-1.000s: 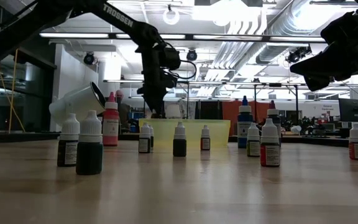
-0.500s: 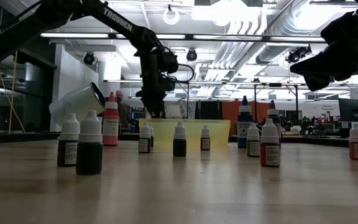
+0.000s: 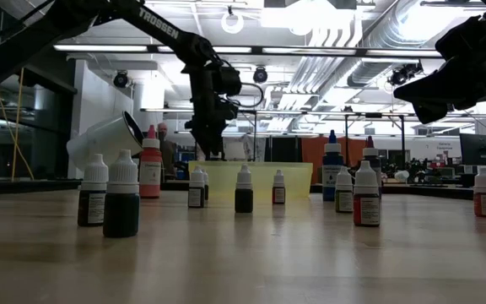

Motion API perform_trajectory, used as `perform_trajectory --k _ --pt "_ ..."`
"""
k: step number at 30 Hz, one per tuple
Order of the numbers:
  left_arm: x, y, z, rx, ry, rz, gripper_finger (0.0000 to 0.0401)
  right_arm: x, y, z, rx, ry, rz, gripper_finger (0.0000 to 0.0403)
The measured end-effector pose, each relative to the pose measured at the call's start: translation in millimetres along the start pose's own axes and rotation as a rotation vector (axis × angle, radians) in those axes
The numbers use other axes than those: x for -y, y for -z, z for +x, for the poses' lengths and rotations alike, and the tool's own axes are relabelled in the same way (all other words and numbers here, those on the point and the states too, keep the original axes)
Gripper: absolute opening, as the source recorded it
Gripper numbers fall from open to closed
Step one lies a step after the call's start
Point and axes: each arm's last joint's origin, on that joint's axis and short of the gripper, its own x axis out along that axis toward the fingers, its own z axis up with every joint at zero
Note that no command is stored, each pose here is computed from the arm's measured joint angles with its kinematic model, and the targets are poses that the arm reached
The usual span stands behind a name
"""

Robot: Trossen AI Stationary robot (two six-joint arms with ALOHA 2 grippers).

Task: Pick & Place food coloring
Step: Put the large pink food coloring bottle into the yellow container

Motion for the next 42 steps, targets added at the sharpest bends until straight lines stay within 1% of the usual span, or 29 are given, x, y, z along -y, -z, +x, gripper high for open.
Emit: perform_trajectory --k 4,8,11,15,19,22,25,27,29,32,35,38,41,42 --pt "-1 -4 -22 0.022 -0.008 0.016 0.0227 0 0 0 0.000 0.000 0.000 0.0000" --pt "-2 -6 -56 0.029 -0.012 0.025 0.0227 0 0 0 0.000 0.000 0.000 0.0000" --pt "1 -6 -82 0.034 -0.006 0.052 0.0227 0 0 0 0.000 0.000 0.000 0.0000" --pt "13 2 -107 0.030 0.016 0.071 0.0227 0 0 0 0.000 0.000 0.000 0.0000" --pt "28 16 -126 -0.016 0.077 0.059 0.0227 0 0 0 0.000 0.000 0.000 0.0000" --pt "41 18 -134 -0.002 0.087 0.031 0.0227 0 0 0 0.000 0.000 0.000 0.0000" --pt "55 22 -145 0.013 0.101 -0.024 0.0227 0 0 0 0.000 0.000 0.000 0.0000" --pt "65 22 -148 0.016 0.109 -0.074 0.0227 0 0 0 0.000 0.000 0.000 0.0000" --pt "74 22 -147 0.009 0.116 -0.091 0.0227 0 0 0 0.000 0.000 0.000 0.0000" --pt "89 23 -145 -0.004 0.126 -0.082 0.0227 0 0 0 0.000 0.000 0.000 0.0000" --pt "101 30 -135 -0.064 0.128 -0.070 0.0227 0 0 0 0.000 0.000 0.000 0.0000" --pt "111 49 -126 -0.150 0.107 -0.067 0.0227 0 0 0 0.000 0.000 0.000 0.0000" --pt "113 76 -121 -0.223 0.077 -0.084 0.0227 0 0 0 0.000 0.000 0.000 0.0000" --pt "115 83 -119 -0.228 0.060 -0.093 0.0227 0 0 0 0.000 0.000 0.000 0.0000"
